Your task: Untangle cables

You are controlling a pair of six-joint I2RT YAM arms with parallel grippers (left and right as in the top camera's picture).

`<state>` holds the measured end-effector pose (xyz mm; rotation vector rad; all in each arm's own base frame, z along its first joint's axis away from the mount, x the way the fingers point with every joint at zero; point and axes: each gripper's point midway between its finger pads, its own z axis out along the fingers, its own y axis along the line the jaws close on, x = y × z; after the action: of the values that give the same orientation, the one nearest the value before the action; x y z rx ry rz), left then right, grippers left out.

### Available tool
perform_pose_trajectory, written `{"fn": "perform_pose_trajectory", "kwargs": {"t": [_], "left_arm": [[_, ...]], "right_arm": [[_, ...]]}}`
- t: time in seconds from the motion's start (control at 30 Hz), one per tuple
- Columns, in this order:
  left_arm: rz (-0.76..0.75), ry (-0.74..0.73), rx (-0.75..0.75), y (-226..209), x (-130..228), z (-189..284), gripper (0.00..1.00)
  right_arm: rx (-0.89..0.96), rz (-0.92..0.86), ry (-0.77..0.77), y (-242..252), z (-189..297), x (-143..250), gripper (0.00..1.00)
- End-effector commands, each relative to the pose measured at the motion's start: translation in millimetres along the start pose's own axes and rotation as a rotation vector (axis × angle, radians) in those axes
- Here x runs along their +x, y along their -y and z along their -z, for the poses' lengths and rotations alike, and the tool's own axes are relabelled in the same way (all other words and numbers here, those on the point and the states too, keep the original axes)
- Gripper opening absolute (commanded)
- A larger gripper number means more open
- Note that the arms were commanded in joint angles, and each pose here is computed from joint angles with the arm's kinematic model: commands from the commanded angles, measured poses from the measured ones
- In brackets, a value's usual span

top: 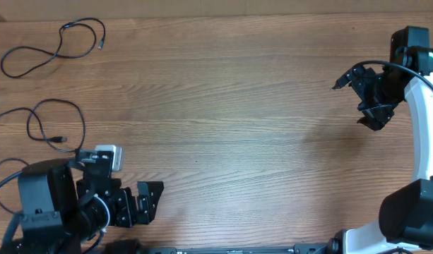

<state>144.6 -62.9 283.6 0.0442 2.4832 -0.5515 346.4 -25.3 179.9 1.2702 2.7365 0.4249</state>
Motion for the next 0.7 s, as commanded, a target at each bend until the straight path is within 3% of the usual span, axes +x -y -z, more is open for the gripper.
{"fn": "perform_pose_trajectory", "kwargs": {"t": [0.0, 0.17, 0.4, 0.67], "left_arm": [[-0.113, 0.047, 0.010, 1.2, 9.2, -4.1, 1.00], [-0.281, 0.170, 0.010, -3.1, 23.1, -16.6, 0.99], [-0.341, 0.275, -0.010, -11.7, 50.8, -26.8, 1.00], [-0.425, 0.358, 0.005, -16.0, 33.0, -49.0, 0.99]], "right_arm": [[0.005, -0.002, 0.006, 1.1, 0.4, -1.5, 1.00], [0.005, -0.002, 0.006, 1.1, 0.4, -1.5, 1.00], [0.005, -0.002, 0.006, 1.1, 0.4, -1.5, 1.00], [0.005, -0.002, 0.006, 1.1, 0.4, -1.5, 1.00]]}}
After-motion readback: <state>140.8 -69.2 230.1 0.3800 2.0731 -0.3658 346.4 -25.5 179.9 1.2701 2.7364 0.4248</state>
